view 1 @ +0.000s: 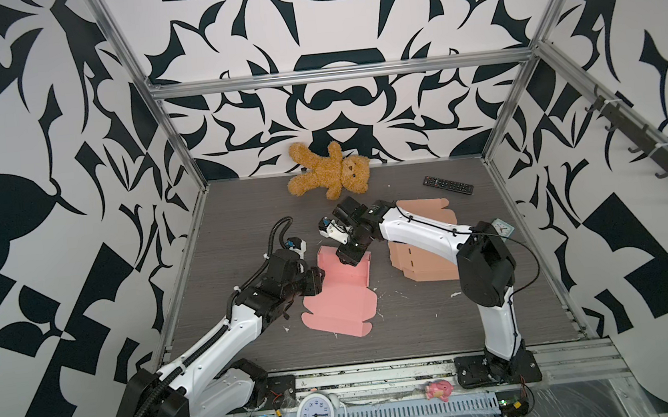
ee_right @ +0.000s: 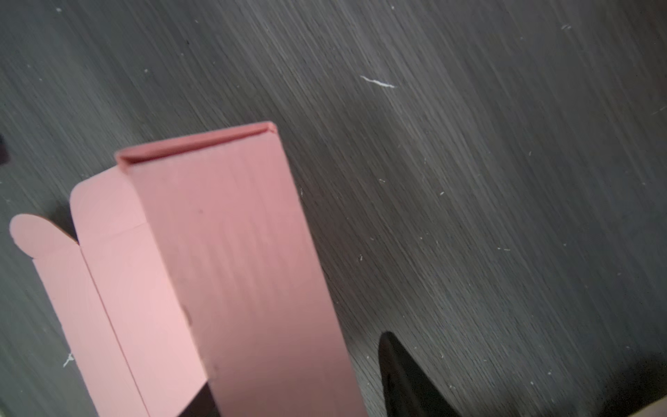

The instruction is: Fold the paper box

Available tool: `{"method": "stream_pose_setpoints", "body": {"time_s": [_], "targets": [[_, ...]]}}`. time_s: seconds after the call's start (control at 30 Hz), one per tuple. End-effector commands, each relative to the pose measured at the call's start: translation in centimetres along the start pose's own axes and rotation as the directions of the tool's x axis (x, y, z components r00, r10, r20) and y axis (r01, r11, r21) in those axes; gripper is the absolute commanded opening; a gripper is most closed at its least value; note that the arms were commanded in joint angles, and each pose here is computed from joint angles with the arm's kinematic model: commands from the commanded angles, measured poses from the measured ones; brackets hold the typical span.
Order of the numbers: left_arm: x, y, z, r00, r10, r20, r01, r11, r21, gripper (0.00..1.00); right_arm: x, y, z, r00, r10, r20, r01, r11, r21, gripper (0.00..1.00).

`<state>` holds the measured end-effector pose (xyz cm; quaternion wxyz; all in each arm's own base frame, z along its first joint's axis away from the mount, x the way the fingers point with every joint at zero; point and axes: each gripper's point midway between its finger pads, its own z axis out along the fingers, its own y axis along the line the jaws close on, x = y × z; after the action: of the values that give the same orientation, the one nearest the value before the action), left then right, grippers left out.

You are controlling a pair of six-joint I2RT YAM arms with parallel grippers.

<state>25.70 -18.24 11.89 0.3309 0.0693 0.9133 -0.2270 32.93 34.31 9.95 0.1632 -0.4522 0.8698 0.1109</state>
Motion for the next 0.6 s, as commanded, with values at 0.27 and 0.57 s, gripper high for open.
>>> {"method": "stream_pose_setpoints", "body": {"time_s": [0.27, 0.57], "targets": [[0.0, -0.4, -0.6, 0.977, -0.161, -0.142, 0.165, 0.986, 0.021, 0.67, -1.0, -1.6, -1.4, 0.987, 0.140, 0.078, -0.128, 0.981, -0.147, 0.53], [-0.5, -0.3, -1.5, 0.959, -0.234, -0.159, 0.245, 0.968, 0.053, 0.71, -0.5, -3.4, -0.5, 0.976, 0.206, 0.068, -0.192, 0.967, -0.171, 0.51]]}}
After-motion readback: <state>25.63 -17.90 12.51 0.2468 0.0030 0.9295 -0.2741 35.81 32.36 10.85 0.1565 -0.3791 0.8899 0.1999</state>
